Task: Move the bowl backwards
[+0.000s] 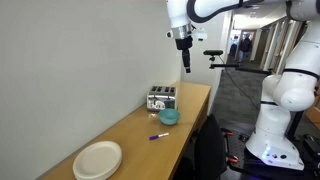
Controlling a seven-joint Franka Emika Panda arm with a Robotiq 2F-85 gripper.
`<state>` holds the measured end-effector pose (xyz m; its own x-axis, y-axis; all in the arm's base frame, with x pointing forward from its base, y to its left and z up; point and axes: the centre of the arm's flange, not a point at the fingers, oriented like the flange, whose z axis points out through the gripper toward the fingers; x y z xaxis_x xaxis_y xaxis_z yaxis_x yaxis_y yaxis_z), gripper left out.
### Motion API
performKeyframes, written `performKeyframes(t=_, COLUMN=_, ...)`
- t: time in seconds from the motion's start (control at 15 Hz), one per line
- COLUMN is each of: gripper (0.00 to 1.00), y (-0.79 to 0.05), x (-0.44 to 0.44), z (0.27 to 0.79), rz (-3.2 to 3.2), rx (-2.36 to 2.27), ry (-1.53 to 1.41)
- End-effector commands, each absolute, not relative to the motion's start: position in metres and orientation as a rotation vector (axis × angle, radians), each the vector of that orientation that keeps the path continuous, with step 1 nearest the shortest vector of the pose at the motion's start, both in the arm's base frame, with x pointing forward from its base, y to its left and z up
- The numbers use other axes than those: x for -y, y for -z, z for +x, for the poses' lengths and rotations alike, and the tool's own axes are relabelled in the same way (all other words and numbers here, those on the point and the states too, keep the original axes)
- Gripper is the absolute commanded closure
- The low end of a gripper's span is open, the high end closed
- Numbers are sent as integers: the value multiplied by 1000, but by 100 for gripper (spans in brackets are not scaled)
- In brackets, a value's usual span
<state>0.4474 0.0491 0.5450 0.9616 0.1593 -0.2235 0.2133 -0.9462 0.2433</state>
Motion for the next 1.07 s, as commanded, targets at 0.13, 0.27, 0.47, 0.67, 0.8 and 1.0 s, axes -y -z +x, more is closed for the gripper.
performKeyframes(t=0.13, gripper=0, y=-545, x=-49, z=447, rz=2845, rx=-275, ry=293)
performKeyframes(t=0.27, gripper=0, y=-545, x=-49, z=447, rz=2845, rx=-275, ry=292)
performKeyframes(t=0.47, gripper=0, y=-541, x=-45, z=455, rz=2852, rx=-256, ry=277)
performKeyframes(t=0.67, gripper=0, y=-528, x=-12, z=502, rz=2948, rx=-266, ry=176)
performKeyframes(t=0.8, gripper=0, y=-514, x=0, z=518, rz=3004, rx=-227, ry=162)
performKeyframes(t=1.0, gripper=0, y=-505, x=5, z=532, rz=3043, rx=-177, ry=203)
